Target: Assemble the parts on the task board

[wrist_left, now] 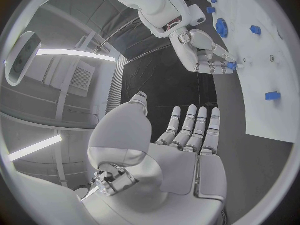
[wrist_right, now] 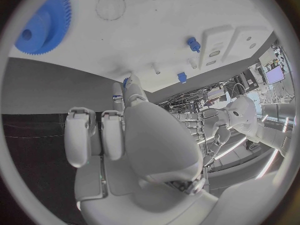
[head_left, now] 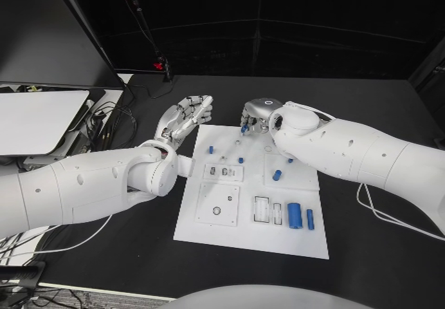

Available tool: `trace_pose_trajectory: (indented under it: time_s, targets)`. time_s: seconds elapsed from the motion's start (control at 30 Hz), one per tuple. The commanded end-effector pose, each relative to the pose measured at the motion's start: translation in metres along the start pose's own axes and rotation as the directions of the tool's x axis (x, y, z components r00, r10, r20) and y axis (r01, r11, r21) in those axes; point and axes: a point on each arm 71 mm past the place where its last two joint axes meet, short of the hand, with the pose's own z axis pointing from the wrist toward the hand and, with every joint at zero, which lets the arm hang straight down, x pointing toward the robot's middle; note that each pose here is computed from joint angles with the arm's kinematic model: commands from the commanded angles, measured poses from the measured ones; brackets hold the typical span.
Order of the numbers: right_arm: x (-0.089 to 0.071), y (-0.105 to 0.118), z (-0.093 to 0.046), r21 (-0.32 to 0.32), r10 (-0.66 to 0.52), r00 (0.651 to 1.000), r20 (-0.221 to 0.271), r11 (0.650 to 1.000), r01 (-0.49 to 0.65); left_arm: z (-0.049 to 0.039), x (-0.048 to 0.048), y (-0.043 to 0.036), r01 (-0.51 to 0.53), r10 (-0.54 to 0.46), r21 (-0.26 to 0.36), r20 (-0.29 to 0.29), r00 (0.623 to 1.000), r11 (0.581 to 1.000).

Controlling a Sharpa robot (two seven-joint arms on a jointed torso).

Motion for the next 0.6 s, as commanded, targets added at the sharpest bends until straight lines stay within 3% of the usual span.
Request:
trace_pose_trajectory:
  time_s: [0.03,0.6]
  targets:
    - [0.0015,0.0009,0.0008,-0.001,-0.011,1.000,-0.022,1.000,0.011,-0.0014,0.0014,-0.0174,0.005,-0.002,0.235,-0.014,1.000,0.972]
    - [0.0019,0.0066,0.0021,-0.018,-0.010,1.000,-0.024,1.000,0.010,-0.0008,0.0020,-0.0171,0.005,-0.002,0.233,-0.015,1.000,0.973]
